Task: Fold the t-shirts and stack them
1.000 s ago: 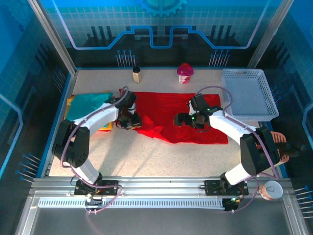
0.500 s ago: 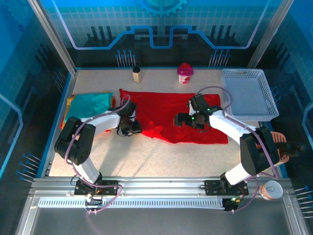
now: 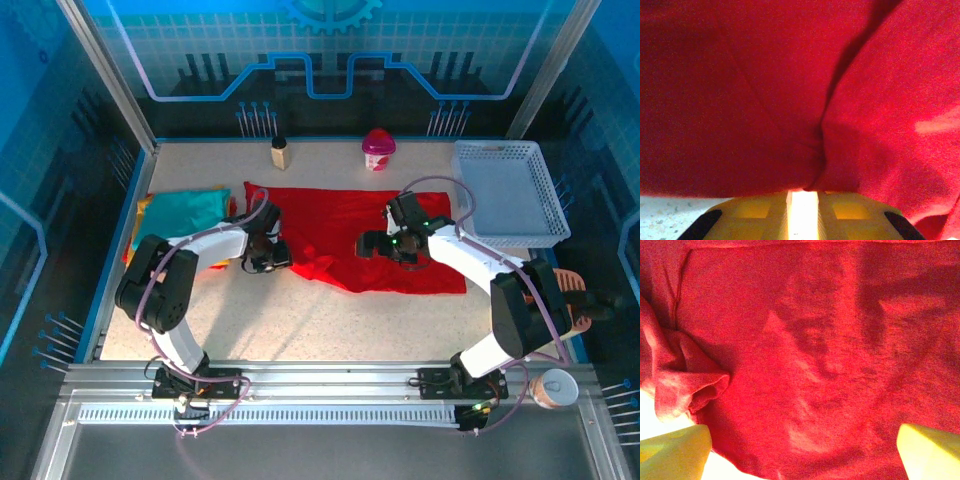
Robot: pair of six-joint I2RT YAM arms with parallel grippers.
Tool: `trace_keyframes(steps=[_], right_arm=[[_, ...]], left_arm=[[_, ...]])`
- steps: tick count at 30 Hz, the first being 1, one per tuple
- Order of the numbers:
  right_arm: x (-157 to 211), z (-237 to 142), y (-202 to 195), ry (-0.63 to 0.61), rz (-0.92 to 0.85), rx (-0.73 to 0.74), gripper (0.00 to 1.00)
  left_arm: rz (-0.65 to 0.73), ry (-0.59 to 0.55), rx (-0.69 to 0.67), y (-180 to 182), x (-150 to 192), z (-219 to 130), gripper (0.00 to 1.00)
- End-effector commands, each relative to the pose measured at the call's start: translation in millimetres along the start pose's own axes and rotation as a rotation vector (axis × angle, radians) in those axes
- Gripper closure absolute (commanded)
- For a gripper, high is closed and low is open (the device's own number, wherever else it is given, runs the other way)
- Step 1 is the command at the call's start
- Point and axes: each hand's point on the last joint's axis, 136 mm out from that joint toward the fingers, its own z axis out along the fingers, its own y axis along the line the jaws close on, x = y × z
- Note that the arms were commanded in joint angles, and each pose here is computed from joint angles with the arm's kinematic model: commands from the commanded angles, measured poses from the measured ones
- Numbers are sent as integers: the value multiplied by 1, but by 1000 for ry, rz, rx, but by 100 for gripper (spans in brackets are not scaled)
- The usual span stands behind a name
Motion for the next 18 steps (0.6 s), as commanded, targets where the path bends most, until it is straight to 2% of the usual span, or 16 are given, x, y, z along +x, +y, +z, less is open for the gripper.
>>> trace_keyframes(steps=[1, 5, 11, 15, 18], right_arm=[[-1, -1, 5, 15, 0, -15, 4], [0, 0, 5, 17, 2, -18, 4], [0, 0, 5, 17, 3, -22, 4], [1, 0, 6, 20, 5, -23, 5], [1, 0, 5, 19, 4, -22, 5]], left_arm=[[8, -1, -11, 0, -5, 2, 79], [10, 9, -18, 1, -3, 3, 69], [8, 8, -29, 4, -3, 4, 65], [7, 13, -40, 4, -5, 6, 70], [7, 10, -33, 1, -8, 5, 78]])
